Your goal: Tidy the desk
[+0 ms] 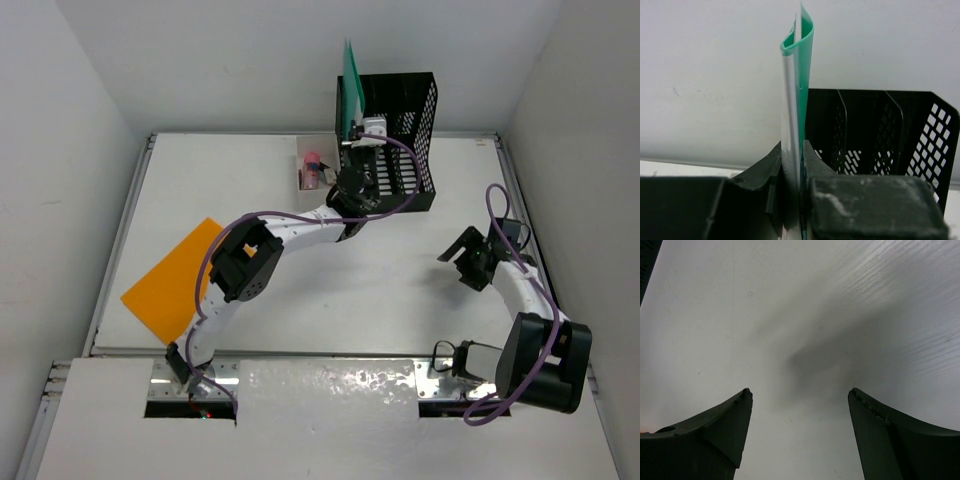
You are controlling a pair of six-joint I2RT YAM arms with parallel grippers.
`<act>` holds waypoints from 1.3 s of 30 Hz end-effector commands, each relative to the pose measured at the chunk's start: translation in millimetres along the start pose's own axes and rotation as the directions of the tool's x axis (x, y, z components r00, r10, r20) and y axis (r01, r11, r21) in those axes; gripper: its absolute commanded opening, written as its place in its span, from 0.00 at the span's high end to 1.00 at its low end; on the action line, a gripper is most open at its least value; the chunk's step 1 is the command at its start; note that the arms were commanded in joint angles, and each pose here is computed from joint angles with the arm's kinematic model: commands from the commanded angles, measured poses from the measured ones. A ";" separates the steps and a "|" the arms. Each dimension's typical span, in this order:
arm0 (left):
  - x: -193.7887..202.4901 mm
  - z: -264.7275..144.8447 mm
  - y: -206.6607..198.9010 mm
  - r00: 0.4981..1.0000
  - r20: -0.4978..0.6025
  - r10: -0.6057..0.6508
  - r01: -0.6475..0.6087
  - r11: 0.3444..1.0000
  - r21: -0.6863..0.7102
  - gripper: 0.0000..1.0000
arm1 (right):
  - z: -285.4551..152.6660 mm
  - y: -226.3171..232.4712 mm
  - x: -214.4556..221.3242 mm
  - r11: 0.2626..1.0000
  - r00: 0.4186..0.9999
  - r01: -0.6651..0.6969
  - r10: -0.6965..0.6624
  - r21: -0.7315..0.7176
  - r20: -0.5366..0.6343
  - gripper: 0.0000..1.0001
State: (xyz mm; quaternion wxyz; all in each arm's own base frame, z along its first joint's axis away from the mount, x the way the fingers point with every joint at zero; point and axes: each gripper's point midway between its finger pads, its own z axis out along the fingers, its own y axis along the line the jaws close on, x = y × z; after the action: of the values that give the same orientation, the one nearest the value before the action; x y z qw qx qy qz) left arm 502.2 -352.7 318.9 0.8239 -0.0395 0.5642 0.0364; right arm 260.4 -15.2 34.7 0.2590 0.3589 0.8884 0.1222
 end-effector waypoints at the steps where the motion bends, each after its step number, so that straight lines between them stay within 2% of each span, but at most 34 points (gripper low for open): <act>1: -18.8 -0.3 -1.9 0.996 0.013 -0.085 0.085 0.996 0.002 0.90 | -0.5 8.8 -7.1 0.999 0.999 0.025 -0.024 -0.032 0.021 0.24; 6: -13.7 -4.2 2.3 0.995 -0.014 -0.099 0.099 0.995 -0.007 0.83 | -0.6 9.9 -6.8 0.999 1.000 0.025 -0.024 -0.038 0.019 0.24; 11: -20.5 -2.8 7.5 0.993 -0.016 -0.120 0.120 0.992 -0.025 0.82 | -1.1 11.6 -7.5 0.999 1.000 0.021 -0.020 -0.043 0.019 0.24; 14: -24.5 -5.2 14.0 0.990 -0.016 -0.137 0.136 0.990 -0.044 0.78 | -1.9 13.0 -8.5 0.999 1.000 0.023 -0.021 -0.049 0.022 0.24; 19: -33.9 -8.2 27.2 0.988 -0.012 -0.155 0.154 0.985 -0.074 0.61 | -3.1 15.2 -9.0 0.998 0.999 0.022 -0.020 -0.060 0.026 0.25; 21: -36.8 -9.2 29.1 0.987 -0.009 -0.160 0.159 0.985 -0.070 0.46 | -3.4 15.7 -9.0 0.998 0.999 0.020 -0.019 -0.062 0.026 0.25; 22: -44.2 -8.6 31.6 0.986 -0.003 -0.168 0.167 0.983 -0.070 0.42 | -3.5 16.1 -9.2 0.998 0.999 0.021 -0.019 -0.064 0.027 0.25; 24: -52.3 -8.2 32.3 0.982 0.005 -0.191 0.191 0.980 -0.059 0.41 | -3.9 17.2 -9.3 0.997 0.999 0.020 -0.018 -0.071 0.028 0.25; 29: -105.3 -7.1 44.8 0.961 0.065 -0.268 0.270 0.962 -0.030 0.39 | -4.9 19.1 -9.0 0.997 0.999 0.020 -0.018 -0.080 0.030 0.25; 36: -186.9 -10.4 94.0 0.927 0.155 -0.342 0.354 0.933 -0.059 0.38 | -7.5 24.6 -10.5 0.994 0.999 0.025 -0.021 -0.107 0.045 0.25; 39: -194.4 -24.4 120.4 0.928 0.109 -0.356 0.365 0.927 -0.085 0.39 | -10.0 28.6 -10.9 0.991 0.998 0.030 -0.024 -0.128 0.051 0.25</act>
State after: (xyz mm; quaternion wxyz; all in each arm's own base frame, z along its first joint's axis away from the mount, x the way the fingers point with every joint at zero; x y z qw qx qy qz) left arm 424.8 -265.7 464.4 0.8423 -0.1596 0.5111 -0.0624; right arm 266.7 -6.4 43.9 0.2726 0.3462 0.8851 0.1495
